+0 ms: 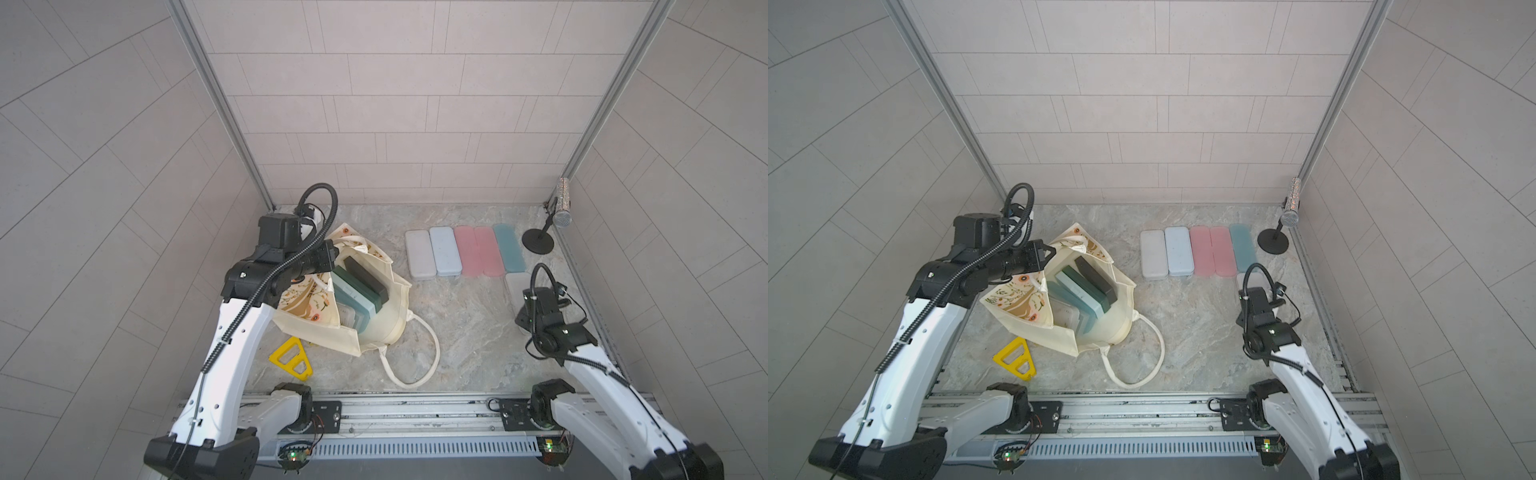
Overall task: Take out the pencil case from the canvas bag
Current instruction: Adjust the pencil case at the center of the board.
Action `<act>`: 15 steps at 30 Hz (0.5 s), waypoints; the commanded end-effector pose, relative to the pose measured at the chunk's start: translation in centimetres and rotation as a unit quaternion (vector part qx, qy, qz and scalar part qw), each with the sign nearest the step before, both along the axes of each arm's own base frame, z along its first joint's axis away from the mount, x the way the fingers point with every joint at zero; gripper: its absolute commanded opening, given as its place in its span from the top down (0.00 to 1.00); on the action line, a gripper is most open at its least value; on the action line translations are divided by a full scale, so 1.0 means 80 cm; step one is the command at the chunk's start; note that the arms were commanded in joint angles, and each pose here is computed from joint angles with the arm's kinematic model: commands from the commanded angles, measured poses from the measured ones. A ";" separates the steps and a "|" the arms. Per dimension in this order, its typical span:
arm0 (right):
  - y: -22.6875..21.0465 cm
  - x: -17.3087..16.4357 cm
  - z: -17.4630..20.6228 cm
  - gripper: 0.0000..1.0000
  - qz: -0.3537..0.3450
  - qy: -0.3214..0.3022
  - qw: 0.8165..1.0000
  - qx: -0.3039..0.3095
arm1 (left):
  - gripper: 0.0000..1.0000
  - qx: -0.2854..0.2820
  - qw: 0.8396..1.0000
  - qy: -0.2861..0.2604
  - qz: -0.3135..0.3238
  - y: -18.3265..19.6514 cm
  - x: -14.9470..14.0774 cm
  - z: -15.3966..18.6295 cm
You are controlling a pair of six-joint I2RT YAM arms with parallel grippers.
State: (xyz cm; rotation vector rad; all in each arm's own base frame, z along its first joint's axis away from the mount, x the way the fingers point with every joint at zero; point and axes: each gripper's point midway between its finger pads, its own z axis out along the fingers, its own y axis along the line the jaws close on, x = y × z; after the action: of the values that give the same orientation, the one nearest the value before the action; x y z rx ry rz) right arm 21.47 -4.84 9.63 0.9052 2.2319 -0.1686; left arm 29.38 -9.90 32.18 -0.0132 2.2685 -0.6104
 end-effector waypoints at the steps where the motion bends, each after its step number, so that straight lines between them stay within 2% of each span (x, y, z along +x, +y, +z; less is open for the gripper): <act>1: -0.032 -0.050 -0.014 0.60 -0.082 0.035 0.996 0.000 | 1.00 -0.029 0.996 -0.078 -0.017 -0.013 0.017 0.045; 5: -0.028 -0.058 -0.033 0.66 -0.096 0.058 0.993 0.034 | 1.00 -0.034 0.996 -0.076 -0.019 -0.016 0.019 0.043; 15: -0.032 -0.055 -0.055 0.68 -0.103 0.090 0.989 0.050 | 1.00 -0.029 0.996 -0.084 -0.032 -0.022 0.021 0.049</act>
State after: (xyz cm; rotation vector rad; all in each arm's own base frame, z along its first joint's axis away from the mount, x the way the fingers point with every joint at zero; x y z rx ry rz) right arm 17.19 -7.27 5.54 1.1968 2.3256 -0.2466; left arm 30.13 -10.73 31.75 0.0090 2.2647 -0.6400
